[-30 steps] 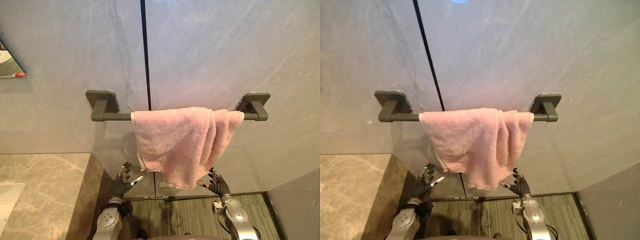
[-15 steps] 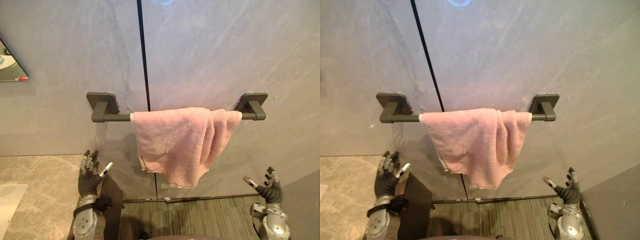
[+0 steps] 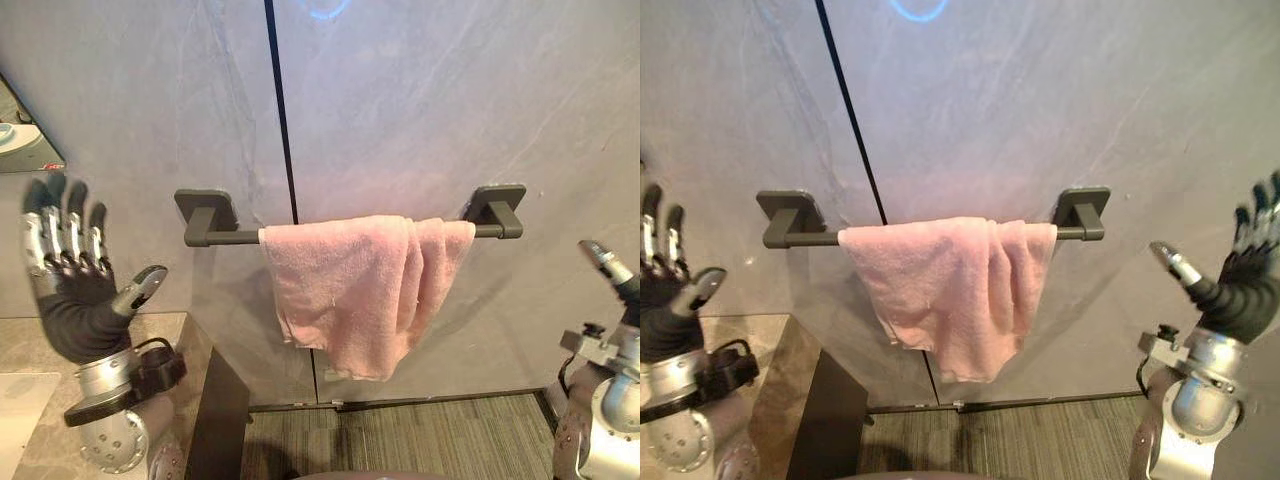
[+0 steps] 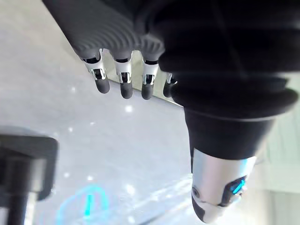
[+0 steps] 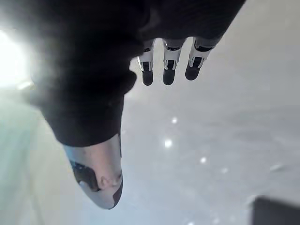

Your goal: Organize washtable

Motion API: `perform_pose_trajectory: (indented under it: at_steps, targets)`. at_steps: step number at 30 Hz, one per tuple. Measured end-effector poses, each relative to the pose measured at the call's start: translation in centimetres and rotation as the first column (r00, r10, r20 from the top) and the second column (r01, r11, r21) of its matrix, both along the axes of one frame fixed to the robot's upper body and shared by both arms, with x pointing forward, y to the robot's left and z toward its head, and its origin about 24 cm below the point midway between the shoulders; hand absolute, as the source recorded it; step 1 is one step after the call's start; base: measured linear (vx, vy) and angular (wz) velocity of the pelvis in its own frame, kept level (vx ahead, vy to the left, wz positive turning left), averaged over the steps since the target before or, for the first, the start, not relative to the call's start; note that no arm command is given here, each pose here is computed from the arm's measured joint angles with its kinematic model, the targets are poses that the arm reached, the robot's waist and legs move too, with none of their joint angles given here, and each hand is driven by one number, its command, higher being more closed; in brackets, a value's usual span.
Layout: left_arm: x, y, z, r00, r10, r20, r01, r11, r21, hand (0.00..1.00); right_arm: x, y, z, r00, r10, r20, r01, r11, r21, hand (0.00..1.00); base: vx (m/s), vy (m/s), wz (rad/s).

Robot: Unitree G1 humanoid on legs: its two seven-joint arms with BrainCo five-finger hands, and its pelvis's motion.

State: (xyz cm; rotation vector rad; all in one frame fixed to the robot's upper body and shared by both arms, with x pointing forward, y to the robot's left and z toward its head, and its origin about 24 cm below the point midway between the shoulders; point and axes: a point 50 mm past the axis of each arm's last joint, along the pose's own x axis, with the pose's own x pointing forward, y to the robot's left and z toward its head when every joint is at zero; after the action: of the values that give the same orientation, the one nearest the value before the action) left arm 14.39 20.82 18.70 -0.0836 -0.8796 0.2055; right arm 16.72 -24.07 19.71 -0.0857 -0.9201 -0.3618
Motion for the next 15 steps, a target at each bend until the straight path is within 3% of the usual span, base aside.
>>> perform_pose_trajectory:
  at_steps: [2,5,6,7,8,10,12,15]
  targets:
    - [0.3,-1.0,0.7,0.993,-0.103,0.053,0.104,0.994,-0.015,0.00,0.5,1.2,0.4,0.992,0.125,0.035,-0.125,0.992,-0.005,0.00,-0.04,-0.015,0.02]
    - [0.9,-3.8,1.1,0.916,-0.384,0.116,0.392,0.918,-0.057,0.00,1.5,4.7,0.9,0.907,0.416,0.067,-0.415,0.909,-0.028,0.00,-0.06,-0.010,-0.04]
    - [1.1,-4.9,1.0,0.872,-0.474,0.121,0.484,0.873,-0.069,0.00,1.7,5.9,1.0,0.865,0.498,0.067,-0.497,0.867,-0.039,0.00,-0.05,-0.001,-0.11]
    - [1.3,-6.7,0.7,0.786,-0.608,0.115,0.617,0.782,-0.085,0.00,1.9,7.7,1.0,0.782,0.621,0.057,-0.619,0.784,-0.055,0.00,-0.05,-0.001,-0.10]
    - [1.4,-7.5,0.6,0.743,-0.660,0.108,0.669,0.738,-0.090,0.00,1.9,8.3,0.9,0.745,0.666,0.047,-0.663,0.746,-0.060,0.00,-0.05,-0.002,-0.06]
    - [2.1,-9.7,-0.7,0.582,-0.811,0.051,0.810,0.573,-0.127,0.00,1.9,10.2,0.6,0.612,0.791,-0.002,-0.789,0.610,-0.078,0.00,-0.04,-0.005,-0.03]
    - [2.5,-10.9,-2.0,0.482,-0.876,-0.015,0.863,0.477,-0.163,0.00,1.9,10.8,0.4,0.544,0.838,-0.046,-0.837,0.539,-0.090,0.00,-0.04,-0.008,-0.02]
    - [2.5,-12.0,-3.6,0.373,-0.921,-0.110,0.901,0.388,-0.192,0.00,1.9,11.2,0.0,0.476,0.870,-0.128,-0.879,0.466,-0.104,0.00,-0.05,-0.011,-0.03]
